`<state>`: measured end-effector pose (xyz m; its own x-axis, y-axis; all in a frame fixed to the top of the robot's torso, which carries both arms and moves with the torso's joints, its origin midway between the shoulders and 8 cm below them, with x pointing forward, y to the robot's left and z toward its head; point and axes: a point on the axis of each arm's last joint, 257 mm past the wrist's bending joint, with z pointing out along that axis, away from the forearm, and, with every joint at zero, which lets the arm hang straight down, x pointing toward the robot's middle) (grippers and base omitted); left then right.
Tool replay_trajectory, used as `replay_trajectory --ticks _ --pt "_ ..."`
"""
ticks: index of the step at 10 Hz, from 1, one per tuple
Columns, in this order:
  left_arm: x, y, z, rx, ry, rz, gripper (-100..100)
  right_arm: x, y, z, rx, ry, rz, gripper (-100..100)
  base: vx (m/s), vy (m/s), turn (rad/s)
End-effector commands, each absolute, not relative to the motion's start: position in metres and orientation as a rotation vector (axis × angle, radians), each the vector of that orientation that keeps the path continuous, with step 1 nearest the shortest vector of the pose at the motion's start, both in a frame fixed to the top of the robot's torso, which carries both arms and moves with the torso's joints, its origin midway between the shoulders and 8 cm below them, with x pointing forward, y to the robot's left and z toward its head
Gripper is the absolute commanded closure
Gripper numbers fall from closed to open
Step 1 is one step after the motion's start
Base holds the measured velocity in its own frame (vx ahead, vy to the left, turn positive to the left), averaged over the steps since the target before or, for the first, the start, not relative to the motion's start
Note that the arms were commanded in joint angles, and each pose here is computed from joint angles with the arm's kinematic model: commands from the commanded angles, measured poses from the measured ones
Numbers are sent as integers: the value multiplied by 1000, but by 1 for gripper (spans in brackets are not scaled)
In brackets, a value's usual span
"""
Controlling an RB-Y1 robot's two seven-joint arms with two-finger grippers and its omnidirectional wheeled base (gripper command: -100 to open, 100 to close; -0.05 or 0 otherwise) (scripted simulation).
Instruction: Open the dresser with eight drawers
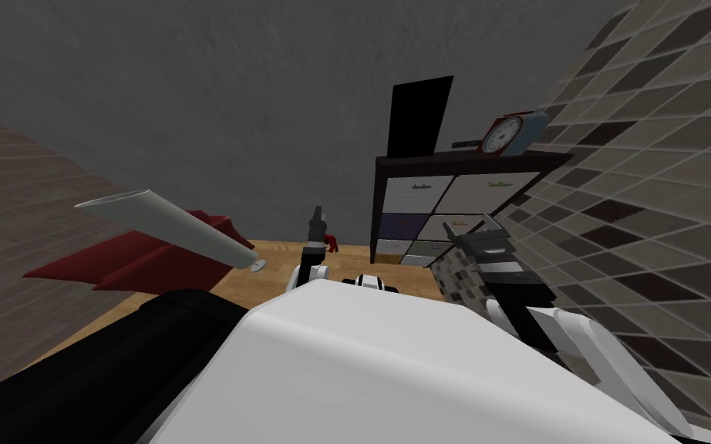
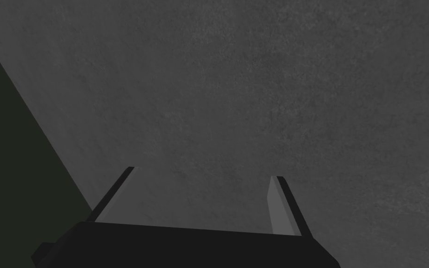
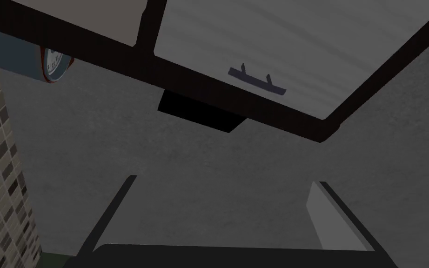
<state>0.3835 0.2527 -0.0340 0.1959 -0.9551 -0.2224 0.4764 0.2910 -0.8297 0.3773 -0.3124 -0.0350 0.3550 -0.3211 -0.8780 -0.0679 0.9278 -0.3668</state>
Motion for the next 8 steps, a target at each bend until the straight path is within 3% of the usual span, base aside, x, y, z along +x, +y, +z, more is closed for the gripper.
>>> replay_trajectory --ticks 1,8 --pt "383 253 -34 -696 848 -1125 0 380 -329 -37 -509 1203 -345 -100 149 87 -15" --pt "383 253 -34 -696 848 -1125 0 386 -362 -30 -832 1140 -738 -100 142 101 -16"
